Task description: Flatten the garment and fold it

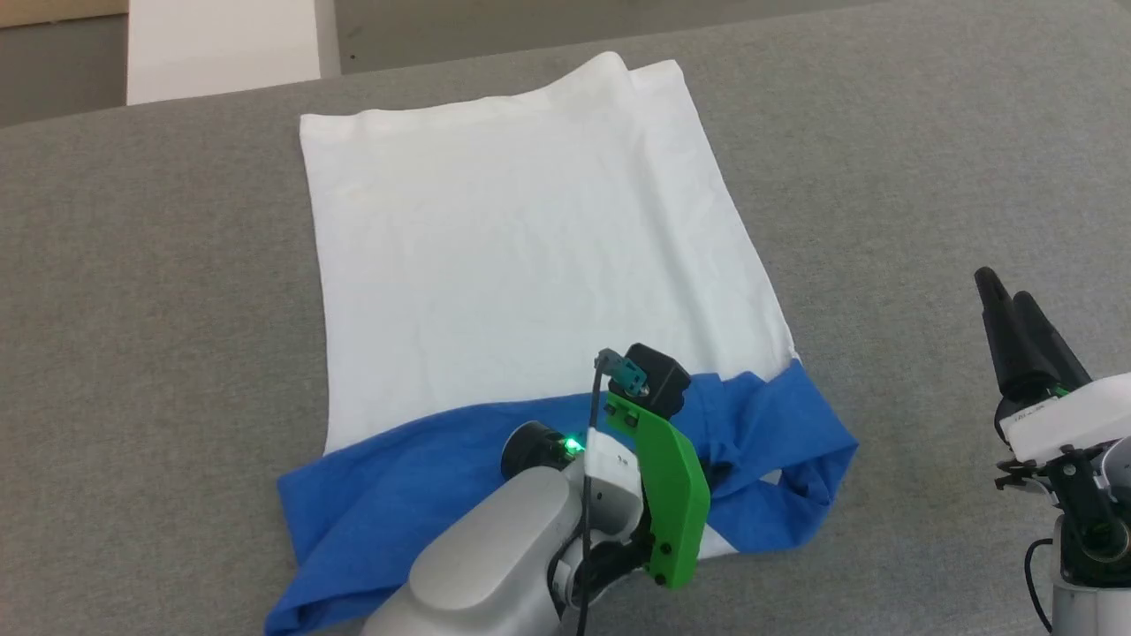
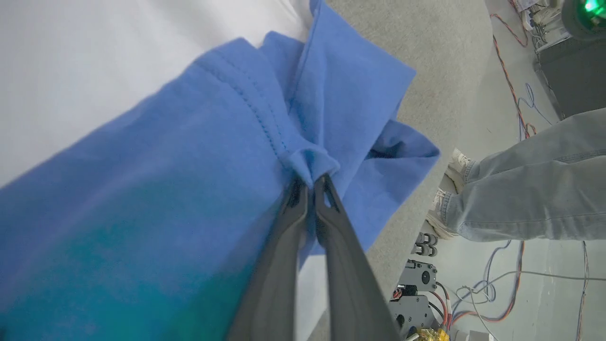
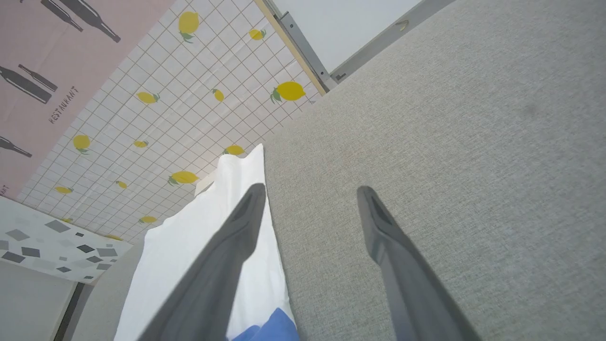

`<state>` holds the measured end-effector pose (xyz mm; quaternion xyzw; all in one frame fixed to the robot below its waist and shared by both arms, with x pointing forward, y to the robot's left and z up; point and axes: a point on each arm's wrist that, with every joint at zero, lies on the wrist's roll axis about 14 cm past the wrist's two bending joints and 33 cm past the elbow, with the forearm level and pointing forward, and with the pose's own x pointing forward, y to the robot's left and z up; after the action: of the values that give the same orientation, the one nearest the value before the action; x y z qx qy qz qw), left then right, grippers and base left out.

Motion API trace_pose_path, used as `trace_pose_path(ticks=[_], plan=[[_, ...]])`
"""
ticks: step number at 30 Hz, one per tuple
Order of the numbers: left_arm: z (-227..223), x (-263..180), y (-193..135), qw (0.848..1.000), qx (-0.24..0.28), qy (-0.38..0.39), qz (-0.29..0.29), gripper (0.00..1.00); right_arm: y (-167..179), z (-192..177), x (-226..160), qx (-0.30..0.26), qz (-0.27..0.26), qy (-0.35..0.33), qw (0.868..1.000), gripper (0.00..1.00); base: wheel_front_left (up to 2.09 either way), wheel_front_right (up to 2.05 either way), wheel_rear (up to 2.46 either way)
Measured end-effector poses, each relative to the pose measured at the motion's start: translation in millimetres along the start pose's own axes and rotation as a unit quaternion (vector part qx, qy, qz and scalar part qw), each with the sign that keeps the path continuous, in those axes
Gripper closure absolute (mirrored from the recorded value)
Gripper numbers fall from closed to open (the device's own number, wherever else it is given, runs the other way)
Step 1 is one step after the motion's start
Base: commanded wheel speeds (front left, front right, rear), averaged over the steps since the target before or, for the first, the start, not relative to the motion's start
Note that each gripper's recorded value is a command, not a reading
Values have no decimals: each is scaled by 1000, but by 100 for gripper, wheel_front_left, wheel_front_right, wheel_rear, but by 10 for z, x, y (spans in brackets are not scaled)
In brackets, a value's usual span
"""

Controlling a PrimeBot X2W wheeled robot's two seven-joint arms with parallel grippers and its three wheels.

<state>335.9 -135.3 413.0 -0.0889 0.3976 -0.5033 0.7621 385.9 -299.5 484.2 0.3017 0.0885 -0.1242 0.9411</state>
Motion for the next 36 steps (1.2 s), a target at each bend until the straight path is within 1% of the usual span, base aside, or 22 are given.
trace_pose_path(ticks=[3,5,7,8,10,12,13,15,16,17,18,19,21,22,24,25,26,28,33,36], plan=[[117,-72,-65,1000,-19,-14,-12,0,50,-17,13,2,8,2,1000,0,0,0,0],[283,-148,-121,999,-24,-36,-22,0,88,-21,24,2,13,3,1000,0,0,0,0],[472,-246,-174,996,-43,-63,-38,0,131,-19,32,1,19,3,1000,0,0,0,0],[559,-292,-182,995,-42,-75,-40,0,147,-14,33,1,21,2,1000,0,0,0,0],[869,-462,-165,989,-57,-130,-42,0,202,-10,36,0,29,3,1000,0,0,0,0],[1155,-663,-80,980,-57,-189,-30,0,253,-2,39,-2,36,3,999,0,0,0,0],[1321,-802,16,972,-58,-227,-14,0,282,-4,41,-2,40,5,999,0,0,0,0],[1594,-1103,246,951,-61,-304,24,0,339,-5,47,-6,48,7,999,0,0,0,0],[1679,-1266,411,940,-47,-332,58,0,372,-14,51,-8,52,10,999,0,0,0,0],[1762,-1454,581,925,-36,-366,93,0,400,-29,57,-11,56,14,998,0,0,0,0],[1832,-1640,733,908,-37,-400,119,0,430,-42,64,-13,60,17,998,0,0,0,0],[1851,-1764,846,897,-32,-417,141,0,453,-56,71,-14,63,20,998,0,0,0,0],[1868,-2048,1095,868,-16,-457,193,0,493,-85,91,-20,67,27,997,0,0,0,0],[1856,-2145,1186,857,-7,-470,214,0,505,-94,105,-22,68,28,997,0,0,0,0],[1795,-2377,1398,827,17,-496,263,0,543,-137,147,-29,72,38,996,0,0,0,0],[1757,-2498,1493,810,30,-510,288,0,561,-154,172,-33,73,41,996,0,0,0,0],[1708,-2574,1567,799,43,-515,306,0,576,-175,199,-39,73,46,995,0,0,0,0],[1610,-2676,1699,784,45,-522,332,0,611,-199,264,-49,75,52,995,0,0,0,0],[1427,-2832,1927,762,45,-525,376,0,771,-232,553,-81,82,76,990,0,0,0,0],[1380,-2891,1999,751,52,-529,391,0,945,-215,830,-107,90,94,986,0,0,0,0]])
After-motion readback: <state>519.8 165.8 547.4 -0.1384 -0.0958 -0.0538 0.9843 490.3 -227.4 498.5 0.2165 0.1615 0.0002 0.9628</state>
